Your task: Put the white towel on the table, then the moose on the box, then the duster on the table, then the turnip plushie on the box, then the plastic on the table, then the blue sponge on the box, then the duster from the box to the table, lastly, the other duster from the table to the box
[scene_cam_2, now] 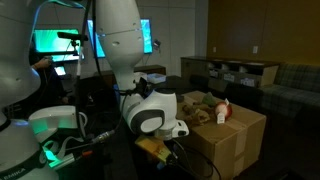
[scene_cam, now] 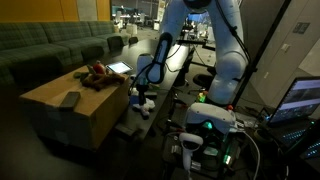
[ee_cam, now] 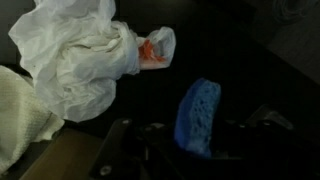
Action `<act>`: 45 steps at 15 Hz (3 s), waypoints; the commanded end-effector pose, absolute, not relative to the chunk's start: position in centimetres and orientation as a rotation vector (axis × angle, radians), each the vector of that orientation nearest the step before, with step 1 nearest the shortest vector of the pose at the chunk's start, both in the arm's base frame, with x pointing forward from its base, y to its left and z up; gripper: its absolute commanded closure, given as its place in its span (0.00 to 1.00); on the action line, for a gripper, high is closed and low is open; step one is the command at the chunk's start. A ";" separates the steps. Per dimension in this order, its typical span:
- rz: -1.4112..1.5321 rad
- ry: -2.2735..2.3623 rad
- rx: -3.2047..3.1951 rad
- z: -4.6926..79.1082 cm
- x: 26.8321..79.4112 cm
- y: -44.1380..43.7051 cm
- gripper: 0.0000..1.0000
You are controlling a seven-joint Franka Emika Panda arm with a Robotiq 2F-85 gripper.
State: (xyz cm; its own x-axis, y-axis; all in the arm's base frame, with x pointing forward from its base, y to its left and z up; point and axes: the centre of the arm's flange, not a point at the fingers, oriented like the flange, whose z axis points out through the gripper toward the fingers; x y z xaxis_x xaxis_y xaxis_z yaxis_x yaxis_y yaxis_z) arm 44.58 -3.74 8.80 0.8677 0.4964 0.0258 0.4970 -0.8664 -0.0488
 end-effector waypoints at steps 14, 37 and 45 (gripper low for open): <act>-0.401 -0.748 -3.041 31.1 49.6 4.5 0.99; -0.640 -0.379 -3.080 27.6 70.9 13.6 0.99; -0.704 -0.296 -3.116 23.9 75.4 13.0 0.99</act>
State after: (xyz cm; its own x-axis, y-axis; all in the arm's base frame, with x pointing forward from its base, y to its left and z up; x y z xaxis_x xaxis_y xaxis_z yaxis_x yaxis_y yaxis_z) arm 72.14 12.63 24.88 0.8915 0.2114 0.4006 0.1980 -0.9773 0.0752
